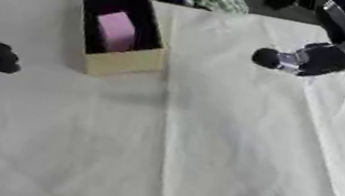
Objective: Pick up objects on the table and place them in the box.
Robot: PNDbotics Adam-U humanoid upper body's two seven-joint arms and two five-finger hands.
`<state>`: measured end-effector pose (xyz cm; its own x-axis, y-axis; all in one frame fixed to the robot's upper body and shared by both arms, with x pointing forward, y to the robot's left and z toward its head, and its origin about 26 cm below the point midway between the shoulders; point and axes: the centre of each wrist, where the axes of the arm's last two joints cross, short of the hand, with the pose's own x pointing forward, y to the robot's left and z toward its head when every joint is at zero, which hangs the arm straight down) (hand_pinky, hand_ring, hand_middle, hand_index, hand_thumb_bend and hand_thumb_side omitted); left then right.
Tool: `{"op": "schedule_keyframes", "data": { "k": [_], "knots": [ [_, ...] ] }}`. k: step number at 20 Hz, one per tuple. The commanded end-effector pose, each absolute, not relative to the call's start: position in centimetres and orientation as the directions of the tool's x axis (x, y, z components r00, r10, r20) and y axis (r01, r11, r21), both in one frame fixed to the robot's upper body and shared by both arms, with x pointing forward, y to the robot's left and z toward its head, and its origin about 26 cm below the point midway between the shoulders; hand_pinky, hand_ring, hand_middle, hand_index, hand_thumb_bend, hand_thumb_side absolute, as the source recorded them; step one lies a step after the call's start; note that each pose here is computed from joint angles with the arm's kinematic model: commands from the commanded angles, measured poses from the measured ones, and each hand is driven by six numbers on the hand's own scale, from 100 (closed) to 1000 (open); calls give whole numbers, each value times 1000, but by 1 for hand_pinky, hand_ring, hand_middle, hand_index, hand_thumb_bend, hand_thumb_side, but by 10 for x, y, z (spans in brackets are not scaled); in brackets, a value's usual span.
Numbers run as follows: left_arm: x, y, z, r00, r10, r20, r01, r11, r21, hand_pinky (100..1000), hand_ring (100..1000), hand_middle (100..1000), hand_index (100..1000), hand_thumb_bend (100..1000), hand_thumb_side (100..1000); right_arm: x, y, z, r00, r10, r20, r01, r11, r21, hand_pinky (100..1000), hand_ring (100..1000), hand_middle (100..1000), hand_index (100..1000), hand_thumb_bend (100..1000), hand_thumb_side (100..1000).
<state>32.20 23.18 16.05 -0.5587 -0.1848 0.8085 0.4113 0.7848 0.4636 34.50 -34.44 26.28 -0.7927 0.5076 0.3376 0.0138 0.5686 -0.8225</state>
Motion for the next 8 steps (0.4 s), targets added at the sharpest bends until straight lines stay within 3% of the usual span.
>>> {"op": "schedule_keyframes", "data": {
  "k": [1, 8],
  "knots": [
    [322, 237, 166, -572, -203, 794, 377, 796, 475, 816, 737, 700, 804, 593, 666, 327, -340, 283, -811, 493, 314, 29, 570, -821, 719, 725, 787, 942, 714, 601],
    [322, 240, 162, -559, -210, 802, 362, 808, 464, 816, 737, 701, 804, 592, 667, 308, -328, 266, -790, 477, 385, -26, 602, -798, 713, 719, 779, 940, 710, 601]
  ]
}}
